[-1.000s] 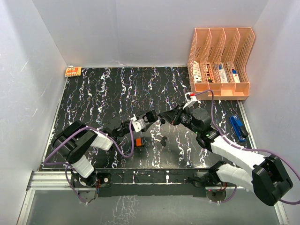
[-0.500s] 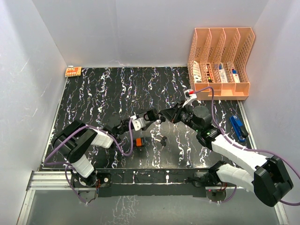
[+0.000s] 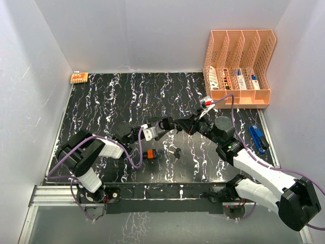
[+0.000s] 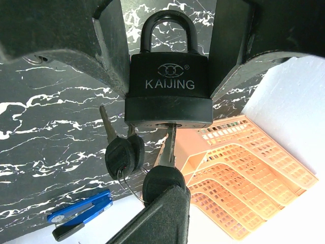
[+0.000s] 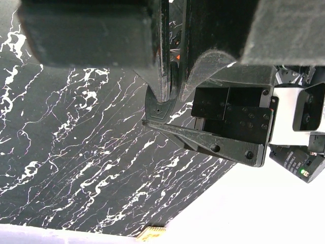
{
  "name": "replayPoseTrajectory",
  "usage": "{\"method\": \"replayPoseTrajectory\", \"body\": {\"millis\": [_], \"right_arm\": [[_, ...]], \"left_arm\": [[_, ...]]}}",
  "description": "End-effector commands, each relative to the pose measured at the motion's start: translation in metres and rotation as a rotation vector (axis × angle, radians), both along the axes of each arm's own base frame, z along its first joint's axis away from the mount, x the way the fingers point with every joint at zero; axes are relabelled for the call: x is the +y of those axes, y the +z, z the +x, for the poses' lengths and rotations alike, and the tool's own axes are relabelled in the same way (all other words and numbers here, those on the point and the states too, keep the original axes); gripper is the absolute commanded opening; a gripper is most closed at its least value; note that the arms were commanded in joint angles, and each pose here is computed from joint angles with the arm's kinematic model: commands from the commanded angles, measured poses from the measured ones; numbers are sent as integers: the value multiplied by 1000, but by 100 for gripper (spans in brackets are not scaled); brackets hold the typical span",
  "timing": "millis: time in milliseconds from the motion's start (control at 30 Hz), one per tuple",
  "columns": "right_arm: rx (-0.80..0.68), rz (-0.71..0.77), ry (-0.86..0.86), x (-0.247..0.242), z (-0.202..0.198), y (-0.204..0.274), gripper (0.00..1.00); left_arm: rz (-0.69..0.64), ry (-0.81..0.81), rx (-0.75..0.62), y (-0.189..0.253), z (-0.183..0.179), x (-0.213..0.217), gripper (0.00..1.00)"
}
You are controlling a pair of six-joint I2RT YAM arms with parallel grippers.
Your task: Unlock with the key
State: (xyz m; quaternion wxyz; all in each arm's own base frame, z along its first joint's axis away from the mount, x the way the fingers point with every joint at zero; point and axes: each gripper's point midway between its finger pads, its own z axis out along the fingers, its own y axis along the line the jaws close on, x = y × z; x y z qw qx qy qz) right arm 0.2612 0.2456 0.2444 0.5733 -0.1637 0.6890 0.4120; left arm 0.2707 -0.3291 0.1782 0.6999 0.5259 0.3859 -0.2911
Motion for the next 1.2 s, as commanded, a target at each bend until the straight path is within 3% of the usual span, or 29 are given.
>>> {"method": "replayPoseTrajectory", "body": {"millis": [0,300,700,1167], "right_arm": [[0,-8,141,17,-23,-2,0],[32,74,-95,-14,-6,13,0],[17,115,-159,-29,-8,30,0],[54,155,-228,-38,-3,26,0]], "left_arm": [[-188,-131,-302,88,-30,-11,0],[-142,-103,-320,74,-26,-11,0],[-137,-98,-314,59,-26,-9,0],[-177,54,-239,60,0,0,0]]}}
